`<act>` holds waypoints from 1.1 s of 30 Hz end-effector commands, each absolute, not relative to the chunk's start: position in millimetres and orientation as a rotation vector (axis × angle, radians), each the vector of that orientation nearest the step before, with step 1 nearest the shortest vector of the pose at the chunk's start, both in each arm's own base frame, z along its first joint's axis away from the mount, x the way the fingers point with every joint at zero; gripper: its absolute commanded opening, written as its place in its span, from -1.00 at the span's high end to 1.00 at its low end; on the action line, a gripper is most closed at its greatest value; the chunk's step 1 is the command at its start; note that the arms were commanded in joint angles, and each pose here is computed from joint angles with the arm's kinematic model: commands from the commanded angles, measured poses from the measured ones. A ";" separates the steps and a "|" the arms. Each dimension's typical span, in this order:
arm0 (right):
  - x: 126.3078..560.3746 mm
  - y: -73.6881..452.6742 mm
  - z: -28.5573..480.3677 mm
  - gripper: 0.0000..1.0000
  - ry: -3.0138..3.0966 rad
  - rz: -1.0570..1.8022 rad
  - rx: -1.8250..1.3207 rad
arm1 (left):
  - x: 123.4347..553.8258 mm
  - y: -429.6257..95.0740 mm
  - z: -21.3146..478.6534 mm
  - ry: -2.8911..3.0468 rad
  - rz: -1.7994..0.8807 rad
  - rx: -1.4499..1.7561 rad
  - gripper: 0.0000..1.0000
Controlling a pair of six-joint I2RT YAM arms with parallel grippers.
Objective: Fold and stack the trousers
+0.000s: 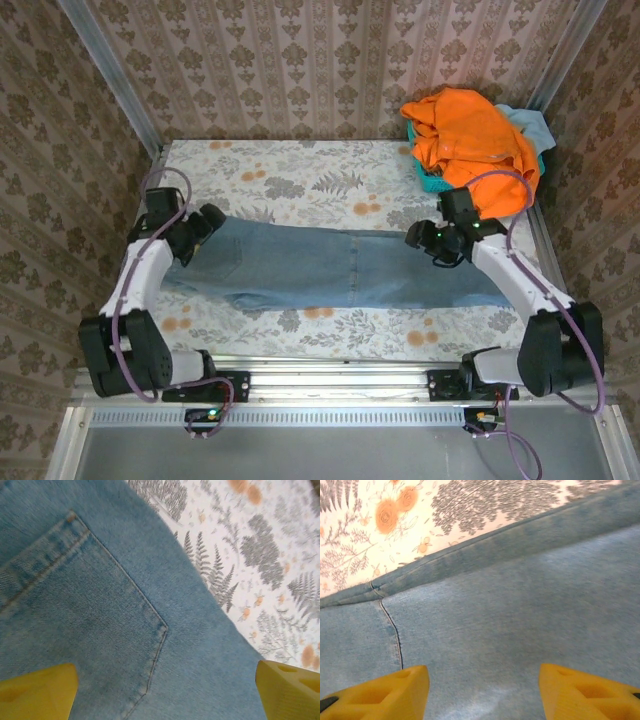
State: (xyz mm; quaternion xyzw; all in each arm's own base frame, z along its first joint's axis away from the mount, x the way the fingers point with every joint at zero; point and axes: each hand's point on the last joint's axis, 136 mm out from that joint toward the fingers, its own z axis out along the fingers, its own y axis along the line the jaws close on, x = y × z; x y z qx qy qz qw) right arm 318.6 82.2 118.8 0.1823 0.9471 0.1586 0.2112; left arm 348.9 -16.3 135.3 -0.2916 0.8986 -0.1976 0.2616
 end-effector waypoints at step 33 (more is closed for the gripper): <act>341.6 -40.3 100.9 -0.26 2.629 0.068 0.882 | 373.2 -94.1 133.2 2.520 -0.507 -0.360 -1.00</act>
